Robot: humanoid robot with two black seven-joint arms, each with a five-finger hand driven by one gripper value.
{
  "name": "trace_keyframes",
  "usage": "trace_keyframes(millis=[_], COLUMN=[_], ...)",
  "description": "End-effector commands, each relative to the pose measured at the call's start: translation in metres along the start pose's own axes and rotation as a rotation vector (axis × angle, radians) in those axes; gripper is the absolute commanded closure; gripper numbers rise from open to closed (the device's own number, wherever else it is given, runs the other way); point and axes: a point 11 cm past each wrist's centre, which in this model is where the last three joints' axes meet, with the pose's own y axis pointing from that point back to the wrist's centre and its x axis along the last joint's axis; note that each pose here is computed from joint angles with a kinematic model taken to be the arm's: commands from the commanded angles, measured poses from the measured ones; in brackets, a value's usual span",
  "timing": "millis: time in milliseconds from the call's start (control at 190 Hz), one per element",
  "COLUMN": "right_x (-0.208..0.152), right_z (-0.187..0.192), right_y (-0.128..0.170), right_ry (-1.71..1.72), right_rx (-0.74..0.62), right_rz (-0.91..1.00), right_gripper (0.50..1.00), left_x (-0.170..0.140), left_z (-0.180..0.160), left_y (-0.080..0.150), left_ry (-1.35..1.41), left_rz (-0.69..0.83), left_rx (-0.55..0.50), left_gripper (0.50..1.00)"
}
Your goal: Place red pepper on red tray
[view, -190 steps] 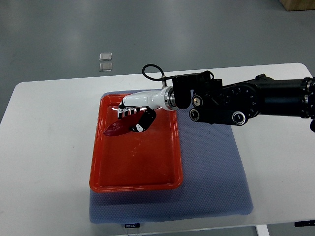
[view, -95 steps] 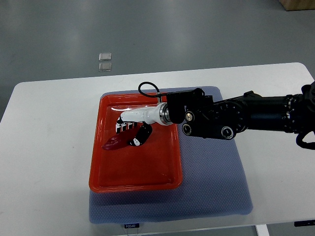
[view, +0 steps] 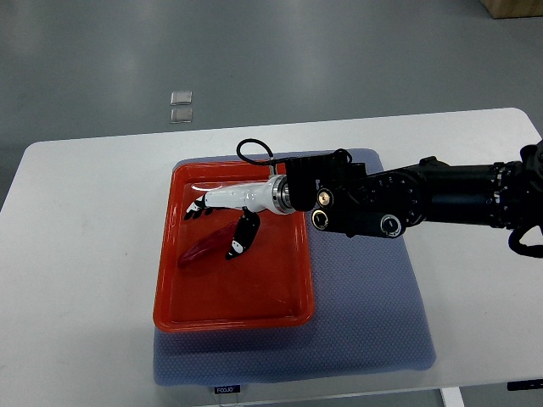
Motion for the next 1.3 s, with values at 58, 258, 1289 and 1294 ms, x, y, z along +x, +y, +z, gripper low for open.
trace_keyframes(millis=[58,258,1289,1294], right_x=[0.014,0.037,0.119,0.119], right_z=[-0.006,0.015,0.175,0.175], right_y=[0.002,0.02,0.124,0.124], right_ry=[-0.025,-0.038,-1.442,-1.442], right_rx=[0.02,-0.024,0.144,0.144], right_rz=[0.032,0.094,1.027,1.027], right_gripper=[0.585,0.583,0.581,0.581], left_x=[0.0,0.0,0.001,0.001], left_z=[0.0,0.0,0.0,0.0], left_y=[0.0,0.0,0.0,0.0], left_ry=[0.0,0.0,0.0,0.0], left_rz=[0.0,0.0,0.002,0.002], left_rx=[0.0,0.0,0.0,0.0], left_gripper=[0.5,0.5,0.5,0.5])
